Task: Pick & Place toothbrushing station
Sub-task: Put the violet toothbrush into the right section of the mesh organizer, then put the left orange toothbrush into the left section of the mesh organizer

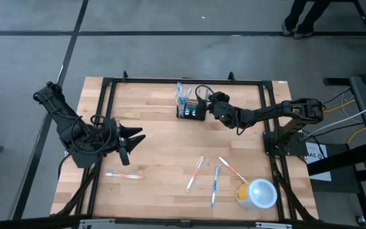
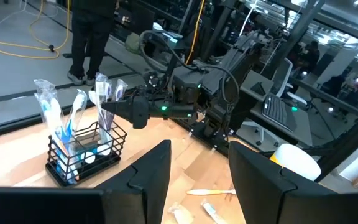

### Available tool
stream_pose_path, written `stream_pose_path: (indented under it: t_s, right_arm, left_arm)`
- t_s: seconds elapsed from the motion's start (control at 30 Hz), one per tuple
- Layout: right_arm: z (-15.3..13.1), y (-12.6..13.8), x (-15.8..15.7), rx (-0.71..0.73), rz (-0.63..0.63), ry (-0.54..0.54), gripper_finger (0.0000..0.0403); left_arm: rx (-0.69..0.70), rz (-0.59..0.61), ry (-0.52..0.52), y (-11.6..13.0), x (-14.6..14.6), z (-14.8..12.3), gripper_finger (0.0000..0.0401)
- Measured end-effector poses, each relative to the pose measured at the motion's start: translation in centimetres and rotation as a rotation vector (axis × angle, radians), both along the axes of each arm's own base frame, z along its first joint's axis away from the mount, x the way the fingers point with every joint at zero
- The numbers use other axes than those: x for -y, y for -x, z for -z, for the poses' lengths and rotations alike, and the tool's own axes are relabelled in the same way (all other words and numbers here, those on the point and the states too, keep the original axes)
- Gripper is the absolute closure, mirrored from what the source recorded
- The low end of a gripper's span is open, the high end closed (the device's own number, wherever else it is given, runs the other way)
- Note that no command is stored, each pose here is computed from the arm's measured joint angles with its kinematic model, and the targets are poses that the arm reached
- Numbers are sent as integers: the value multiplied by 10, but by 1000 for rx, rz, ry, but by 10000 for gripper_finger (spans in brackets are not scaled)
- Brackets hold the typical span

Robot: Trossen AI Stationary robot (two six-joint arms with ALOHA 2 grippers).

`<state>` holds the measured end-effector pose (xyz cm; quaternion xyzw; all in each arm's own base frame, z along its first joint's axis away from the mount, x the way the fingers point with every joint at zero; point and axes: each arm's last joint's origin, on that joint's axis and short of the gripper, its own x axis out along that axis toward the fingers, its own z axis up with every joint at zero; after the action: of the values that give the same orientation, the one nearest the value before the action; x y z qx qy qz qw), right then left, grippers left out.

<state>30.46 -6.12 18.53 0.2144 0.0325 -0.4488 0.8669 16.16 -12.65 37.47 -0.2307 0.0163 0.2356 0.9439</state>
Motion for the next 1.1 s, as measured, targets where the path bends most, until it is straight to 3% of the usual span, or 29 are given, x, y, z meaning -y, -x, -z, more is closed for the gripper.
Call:
stream_pose_path:
  t_s: [0.2, 0.47, 0.7, 0.9, 1.0, 1.1]
  right_arm:
    - [-12, 2, -12, 43, -46, -1, 131]
    - [-7, 5, -22, 13, -41, -59, 143]
    - [-37, 16, -38, 30, 55, 103, 151]
    - [-68, 32, -40, 75, 62, 154, 151]
    - [-88, 44, -53, 152, -5, 151, 151]
    - [-97, 56, -76, 178, -183, 92, 152]
  left_arm:
    - [7, 11, -2, 3, 4, 0, 244]
    - [17, 13, -9, 6, 7, -1, 244]
    - [17, 18, -9, 7, 8, -1, 244]
    - [12, 20, -20, 7, 8, -1, 244]
    - [-14, 28, -45, 8, 7, 1, 244]
    - [-120, 74, -18, 6, 0, 14, 244]
